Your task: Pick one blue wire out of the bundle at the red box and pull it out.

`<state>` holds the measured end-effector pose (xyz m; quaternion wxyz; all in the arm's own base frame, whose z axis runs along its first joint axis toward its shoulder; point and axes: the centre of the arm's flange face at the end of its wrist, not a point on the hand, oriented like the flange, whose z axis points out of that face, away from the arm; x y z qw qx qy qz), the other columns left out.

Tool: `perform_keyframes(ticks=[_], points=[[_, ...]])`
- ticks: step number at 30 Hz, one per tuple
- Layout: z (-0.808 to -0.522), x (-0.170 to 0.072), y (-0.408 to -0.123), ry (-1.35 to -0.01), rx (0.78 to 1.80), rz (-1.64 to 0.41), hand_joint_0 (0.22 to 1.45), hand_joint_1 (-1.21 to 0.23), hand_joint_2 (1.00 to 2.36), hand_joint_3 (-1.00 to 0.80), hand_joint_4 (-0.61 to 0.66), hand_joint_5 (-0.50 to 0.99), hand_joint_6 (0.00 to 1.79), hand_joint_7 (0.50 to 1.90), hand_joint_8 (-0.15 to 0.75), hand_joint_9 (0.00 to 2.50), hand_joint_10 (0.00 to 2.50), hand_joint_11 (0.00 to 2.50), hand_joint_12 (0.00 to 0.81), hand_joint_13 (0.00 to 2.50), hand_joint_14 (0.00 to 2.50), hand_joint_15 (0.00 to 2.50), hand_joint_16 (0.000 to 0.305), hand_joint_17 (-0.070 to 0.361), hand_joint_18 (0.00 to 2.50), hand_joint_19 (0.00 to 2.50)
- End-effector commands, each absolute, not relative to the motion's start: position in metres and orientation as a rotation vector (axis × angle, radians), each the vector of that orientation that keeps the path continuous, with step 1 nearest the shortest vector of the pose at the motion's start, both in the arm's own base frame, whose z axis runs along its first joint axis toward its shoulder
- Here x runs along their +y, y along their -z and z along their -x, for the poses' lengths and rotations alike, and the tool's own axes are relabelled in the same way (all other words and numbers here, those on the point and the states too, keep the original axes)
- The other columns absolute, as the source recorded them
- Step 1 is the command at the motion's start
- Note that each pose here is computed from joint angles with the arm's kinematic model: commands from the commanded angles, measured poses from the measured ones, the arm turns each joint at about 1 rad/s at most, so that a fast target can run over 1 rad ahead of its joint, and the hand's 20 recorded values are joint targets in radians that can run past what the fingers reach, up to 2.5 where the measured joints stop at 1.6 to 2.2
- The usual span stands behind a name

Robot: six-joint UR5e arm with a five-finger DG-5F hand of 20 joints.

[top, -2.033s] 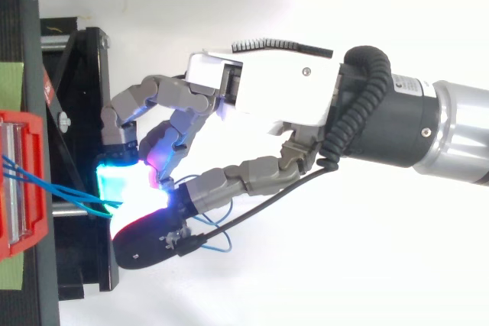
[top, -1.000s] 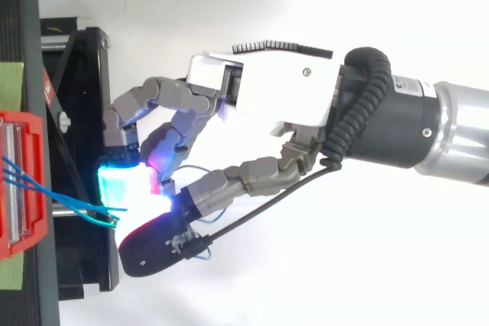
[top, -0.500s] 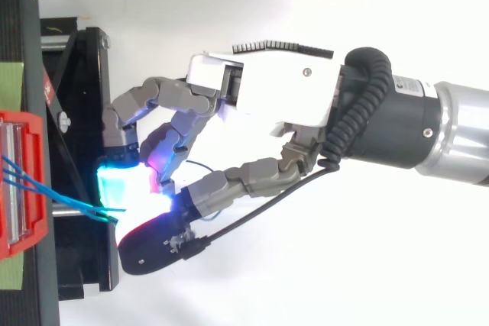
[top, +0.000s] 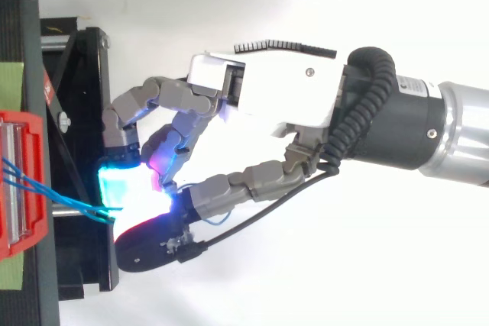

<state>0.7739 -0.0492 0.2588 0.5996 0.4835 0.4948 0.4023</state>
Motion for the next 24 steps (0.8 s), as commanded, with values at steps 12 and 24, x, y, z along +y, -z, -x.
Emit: perform_keyframes(ticks=[12, 24], points=[[-0.722, -0.056, -0.297, -0.815, 1.308, -1.2, 0.6, -0.77, 1.03, 0.0, 0.14, -0.11, 0.94, 1.26, 0.469, 1.13, 0.02, 0.77, 0.508, 0.97, 0.02, 0.44, 0.066, 0.148, 1.01, 0.49], [-0.707, -0.06, -0.315, -0.776, 1.257, -1.209, 0.6, -0.78, 1.03, 0.0, 0.14, -0.11, 0.93, 1.26, 0.468, 1.12, 0.02, 0.76, 0.511, 0.96, 0.02, 0.44, 0.066, 0.148, 1.0, 0.5]])
